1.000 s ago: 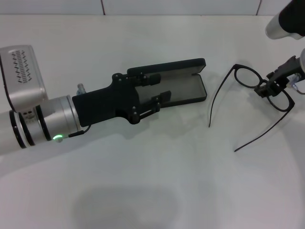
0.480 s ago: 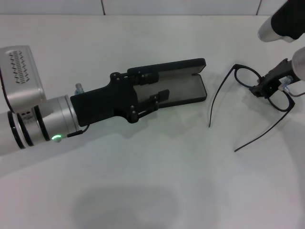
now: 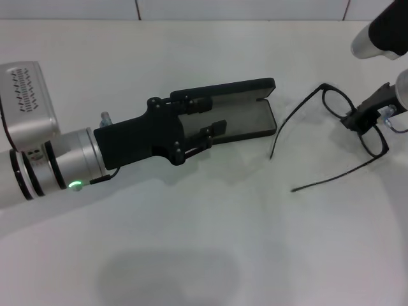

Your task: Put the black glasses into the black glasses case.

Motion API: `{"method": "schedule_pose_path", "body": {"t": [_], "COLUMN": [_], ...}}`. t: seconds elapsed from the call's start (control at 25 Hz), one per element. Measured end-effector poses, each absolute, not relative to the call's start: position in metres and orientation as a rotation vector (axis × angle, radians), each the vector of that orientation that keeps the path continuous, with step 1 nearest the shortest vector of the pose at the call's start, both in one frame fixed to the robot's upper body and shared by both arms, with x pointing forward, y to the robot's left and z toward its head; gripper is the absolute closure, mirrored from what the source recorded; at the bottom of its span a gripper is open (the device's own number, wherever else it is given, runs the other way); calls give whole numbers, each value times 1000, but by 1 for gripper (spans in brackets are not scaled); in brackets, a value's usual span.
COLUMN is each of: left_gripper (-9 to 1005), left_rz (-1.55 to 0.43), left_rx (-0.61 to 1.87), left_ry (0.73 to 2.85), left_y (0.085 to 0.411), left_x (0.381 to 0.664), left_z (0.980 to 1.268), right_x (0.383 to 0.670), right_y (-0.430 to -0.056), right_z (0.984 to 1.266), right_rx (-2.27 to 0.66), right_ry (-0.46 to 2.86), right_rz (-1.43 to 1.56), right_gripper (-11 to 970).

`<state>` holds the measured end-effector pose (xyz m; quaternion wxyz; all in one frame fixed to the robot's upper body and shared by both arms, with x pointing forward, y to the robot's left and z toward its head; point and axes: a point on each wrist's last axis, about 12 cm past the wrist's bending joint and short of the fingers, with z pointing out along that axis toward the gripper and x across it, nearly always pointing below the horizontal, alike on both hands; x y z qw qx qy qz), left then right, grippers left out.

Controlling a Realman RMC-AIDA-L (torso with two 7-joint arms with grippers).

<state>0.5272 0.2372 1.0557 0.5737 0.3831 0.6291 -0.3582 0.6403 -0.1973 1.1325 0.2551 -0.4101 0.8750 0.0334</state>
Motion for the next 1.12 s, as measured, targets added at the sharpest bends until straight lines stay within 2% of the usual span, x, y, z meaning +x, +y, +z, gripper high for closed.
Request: {"method": "schedule_pose_path", "body": {"t": [0.4, 0.56, 0.68, 0.88, 1.12], "left_gripper": [531, 533, 535, 533, 532], "left_rz": [-943, -1014, -1119, -1338, -1448], "left_rx": [863, 865, 859, 818, 882], "left_ry": [1446, 1392, 1375, 1432, 1419], "left_y": [236, 236, 233, 224, 204], "left_x": [524, 522, 522, 538, 549], "left_z": [1064, 1074, 1085, 1108, 1125], "right_x": [624, 608, 594, 567, 552], "right_y": [-236, -257, -273, -296, -292], "right_z": [1165, 1168, 1161, 1130, 1106], "right_rx": [-947, -875, -851, -749, -768], "right_ry": [2323, 2202, 2039, 1678, 1533], "right_rz": [134, 304, 508, 809, 847], "right_gripper": [840, 842, 842, 842, 842]}}
